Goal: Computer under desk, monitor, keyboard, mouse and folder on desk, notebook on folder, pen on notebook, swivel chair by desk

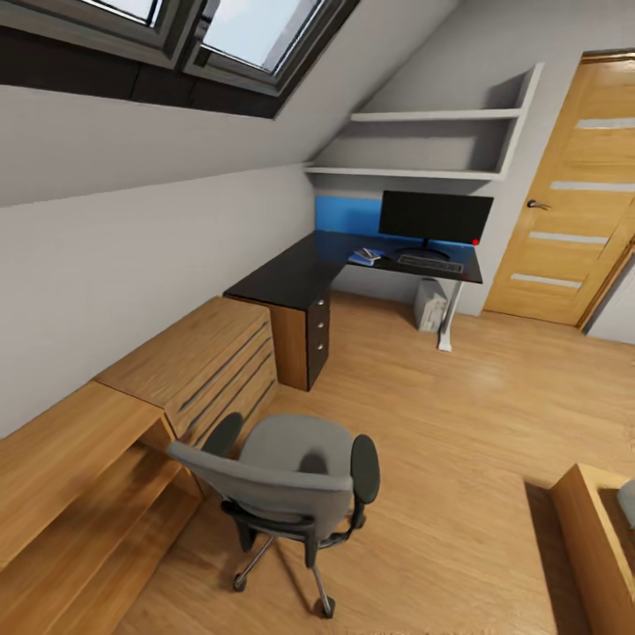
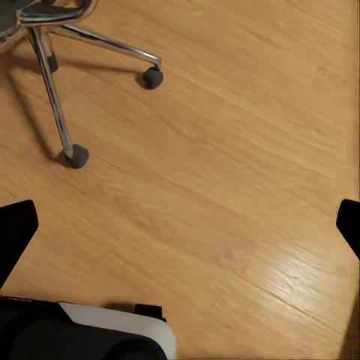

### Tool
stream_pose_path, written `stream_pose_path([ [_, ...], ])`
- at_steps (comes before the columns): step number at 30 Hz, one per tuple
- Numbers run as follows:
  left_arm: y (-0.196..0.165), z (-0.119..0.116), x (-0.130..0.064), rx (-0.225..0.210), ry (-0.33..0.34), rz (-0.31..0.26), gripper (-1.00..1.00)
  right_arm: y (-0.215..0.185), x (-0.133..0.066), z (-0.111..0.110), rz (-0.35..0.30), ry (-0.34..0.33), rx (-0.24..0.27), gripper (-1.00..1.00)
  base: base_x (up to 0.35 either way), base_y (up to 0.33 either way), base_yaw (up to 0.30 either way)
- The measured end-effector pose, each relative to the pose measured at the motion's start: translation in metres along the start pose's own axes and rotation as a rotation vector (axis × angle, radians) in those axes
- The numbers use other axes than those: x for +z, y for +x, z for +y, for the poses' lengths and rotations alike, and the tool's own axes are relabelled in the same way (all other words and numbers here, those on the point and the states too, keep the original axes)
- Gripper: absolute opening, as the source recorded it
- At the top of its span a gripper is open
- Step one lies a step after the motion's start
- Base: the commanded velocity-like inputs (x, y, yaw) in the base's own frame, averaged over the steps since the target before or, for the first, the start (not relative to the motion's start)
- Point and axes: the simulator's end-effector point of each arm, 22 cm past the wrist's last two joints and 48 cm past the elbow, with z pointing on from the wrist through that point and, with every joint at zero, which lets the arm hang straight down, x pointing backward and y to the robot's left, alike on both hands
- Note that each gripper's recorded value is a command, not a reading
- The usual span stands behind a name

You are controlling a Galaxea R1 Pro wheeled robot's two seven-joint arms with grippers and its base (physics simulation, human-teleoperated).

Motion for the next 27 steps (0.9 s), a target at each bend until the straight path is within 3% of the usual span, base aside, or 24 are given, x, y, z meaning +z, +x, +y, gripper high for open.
stream_pose_path([
  [27,0.0002,0.0002,0.0,0.0,-0.001,0.001,1.0,0.0012,0.0,0.0003,0.006,0.0,0.0,1.0,0.0,0.096,-0.264],
])
